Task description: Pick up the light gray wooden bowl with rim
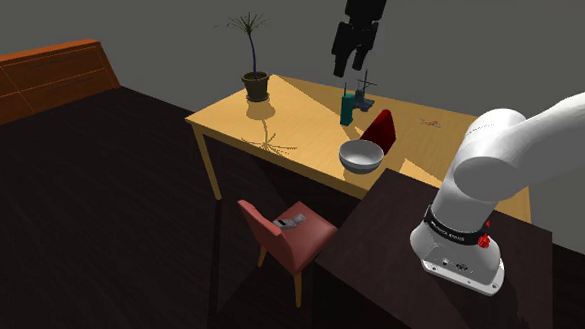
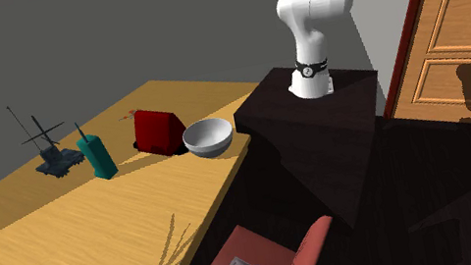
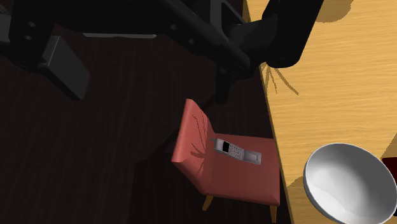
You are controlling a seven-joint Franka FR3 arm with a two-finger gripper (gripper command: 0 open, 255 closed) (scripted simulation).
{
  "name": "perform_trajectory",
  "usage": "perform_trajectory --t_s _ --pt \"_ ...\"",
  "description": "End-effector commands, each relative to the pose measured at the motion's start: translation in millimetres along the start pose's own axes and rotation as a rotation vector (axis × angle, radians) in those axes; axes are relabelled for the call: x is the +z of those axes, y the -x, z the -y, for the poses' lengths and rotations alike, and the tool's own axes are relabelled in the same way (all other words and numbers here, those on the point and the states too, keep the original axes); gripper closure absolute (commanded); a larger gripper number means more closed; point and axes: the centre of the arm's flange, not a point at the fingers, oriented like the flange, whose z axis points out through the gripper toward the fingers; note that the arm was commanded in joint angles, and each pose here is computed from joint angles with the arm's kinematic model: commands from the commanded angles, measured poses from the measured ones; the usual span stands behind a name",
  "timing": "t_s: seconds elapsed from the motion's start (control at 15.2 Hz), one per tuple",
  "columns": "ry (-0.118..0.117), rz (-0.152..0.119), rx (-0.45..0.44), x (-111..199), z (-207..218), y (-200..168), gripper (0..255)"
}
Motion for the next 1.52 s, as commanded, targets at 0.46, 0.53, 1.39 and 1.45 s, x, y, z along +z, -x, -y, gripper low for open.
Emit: perform_trajectory --t_s 0.46,0.53,1.39,1.45 --pt "0.052 0.013 -0.003 81 -37 -6 0" --pt "0.059 0.015 -0.004 92 -43 -7 0" --pt "0.155 0.040 -0.009 236 -123 -15 0" --pt "0.163 0.042 -0.010 247 -130 -15 0"
